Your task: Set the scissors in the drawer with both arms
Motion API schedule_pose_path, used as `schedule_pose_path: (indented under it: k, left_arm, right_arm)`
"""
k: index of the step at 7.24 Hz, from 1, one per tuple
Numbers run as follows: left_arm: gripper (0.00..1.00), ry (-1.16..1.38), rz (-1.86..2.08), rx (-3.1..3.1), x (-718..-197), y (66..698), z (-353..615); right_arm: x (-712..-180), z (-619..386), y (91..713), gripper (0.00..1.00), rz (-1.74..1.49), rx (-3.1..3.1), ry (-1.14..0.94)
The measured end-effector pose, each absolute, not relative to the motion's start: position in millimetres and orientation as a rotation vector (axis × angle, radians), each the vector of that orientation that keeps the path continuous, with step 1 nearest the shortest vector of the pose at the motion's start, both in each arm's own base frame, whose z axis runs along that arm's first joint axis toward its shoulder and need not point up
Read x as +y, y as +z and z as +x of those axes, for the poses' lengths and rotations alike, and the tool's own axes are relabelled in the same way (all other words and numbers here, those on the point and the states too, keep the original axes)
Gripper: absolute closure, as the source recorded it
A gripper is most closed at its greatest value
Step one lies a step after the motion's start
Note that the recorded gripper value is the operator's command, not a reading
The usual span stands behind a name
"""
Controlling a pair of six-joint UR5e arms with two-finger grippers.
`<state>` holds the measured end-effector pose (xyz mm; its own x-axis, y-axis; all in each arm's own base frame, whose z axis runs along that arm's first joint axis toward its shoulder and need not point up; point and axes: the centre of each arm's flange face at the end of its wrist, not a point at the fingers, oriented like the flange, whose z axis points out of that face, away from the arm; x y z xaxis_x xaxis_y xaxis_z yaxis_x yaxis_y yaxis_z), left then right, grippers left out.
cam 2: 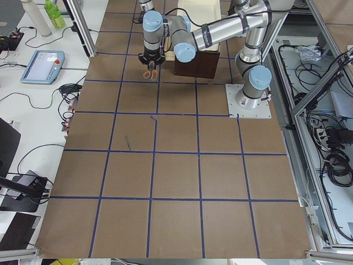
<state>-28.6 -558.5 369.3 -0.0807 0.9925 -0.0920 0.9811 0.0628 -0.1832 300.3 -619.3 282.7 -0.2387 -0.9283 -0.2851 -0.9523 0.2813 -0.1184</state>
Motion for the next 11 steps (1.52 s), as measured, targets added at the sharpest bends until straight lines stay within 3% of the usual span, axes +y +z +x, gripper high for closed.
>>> schedule_pose_path:
  k: [11]
  left_arm:
    - [0.87, 0.333, -2.084, -2.225, -548, 387, -66]
  right_arm:
    - [-666, 299, 284, 0.00, -1.711, 2.286, 0.057]
